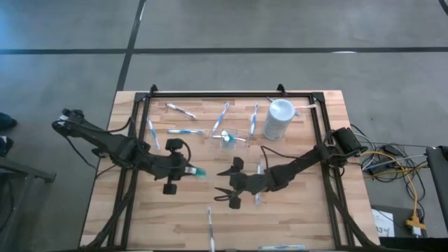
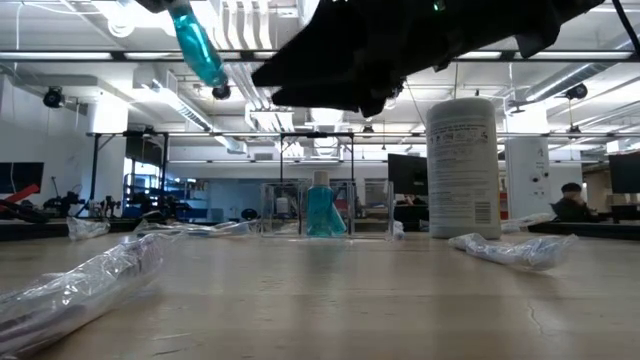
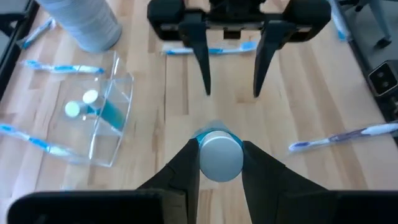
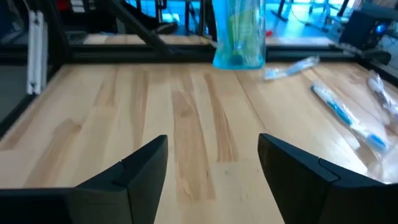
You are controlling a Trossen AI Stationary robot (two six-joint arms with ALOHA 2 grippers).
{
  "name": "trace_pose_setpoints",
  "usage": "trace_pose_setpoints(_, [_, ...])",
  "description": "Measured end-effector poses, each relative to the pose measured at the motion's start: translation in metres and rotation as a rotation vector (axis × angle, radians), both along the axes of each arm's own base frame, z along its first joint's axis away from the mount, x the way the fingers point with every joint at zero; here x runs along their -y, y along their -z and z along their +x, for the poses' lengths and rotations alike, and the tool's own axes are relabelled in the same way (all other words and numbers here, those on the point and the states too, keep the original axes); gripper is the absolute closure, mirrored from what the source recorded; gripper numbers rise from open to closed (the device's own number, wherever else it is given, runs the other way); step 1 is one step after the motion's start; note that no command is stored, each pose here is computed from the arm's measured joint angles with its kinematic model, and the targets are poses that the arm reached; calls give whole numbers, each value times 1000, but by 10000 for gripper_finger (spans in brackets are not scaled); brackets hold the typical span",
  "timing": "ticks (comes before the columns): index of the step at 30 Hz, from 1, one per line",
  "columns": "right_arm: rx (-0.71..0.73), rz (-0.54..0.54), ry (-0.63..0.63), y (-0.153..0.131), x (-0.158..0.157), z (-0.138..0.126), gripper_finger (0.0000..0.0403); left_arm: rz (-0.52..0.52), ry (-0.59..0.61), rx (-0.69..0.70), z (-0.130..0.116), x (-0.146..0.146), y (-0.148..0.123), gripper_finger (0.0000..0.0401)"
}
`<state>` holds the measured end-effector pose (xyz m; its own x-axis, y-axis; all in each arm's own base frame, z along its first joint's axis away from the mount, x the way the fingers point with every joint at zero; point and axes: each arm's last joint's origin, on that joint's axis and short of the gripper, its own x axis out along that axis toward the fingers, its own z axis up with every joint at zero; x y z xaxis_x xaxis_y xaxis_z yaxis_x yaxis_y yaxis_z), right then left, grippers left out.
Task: Pick & Place toothbrushing station
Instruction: Put the mouthwash into the transparent organizer
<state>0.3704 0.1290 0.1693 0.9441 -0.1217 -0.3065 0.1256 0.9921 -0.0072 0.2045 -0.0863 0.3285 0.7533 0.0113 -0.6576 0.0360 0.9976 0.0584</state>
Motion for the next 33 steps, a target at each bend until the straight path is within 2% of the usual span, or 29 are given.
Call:
trace_pose_setpoints(4, [-40, 10, 12, 2, 1, -2, 166, 7, -13, -27, -4, -2, 14, 310])
trace_pose_setpoints(12, [-18, 3, 52, -8, -2, -8, 168, -15, -49, -62, -14, -7, 37, 310])
trace_pose_setpoints(17, [101, -97, 9, -30, -26, -20, 169, -28, -68, -68, -15, -8, 41, 310])
trace_pose_setpoints(21, [176, -157, 0, -39, -44, -40, 177, -32, -88, -62, -14, -10, 40, 310])
trace_pose_setpoints(27, [422, -96, -79, -47, -48, -83, 215, -40, -135, -46, -8, -21, 34, 310])
trace_pose_setpoints(31, [442, -76, -78, -26, -35, -105, 257, -56, -139, -26, -3, -33, 23, 310])
trace_pose_setpoints(33, [451, -33, -47, -18, -25, -113, 282, -58, -146, 6, 0, -39, 15, 310])
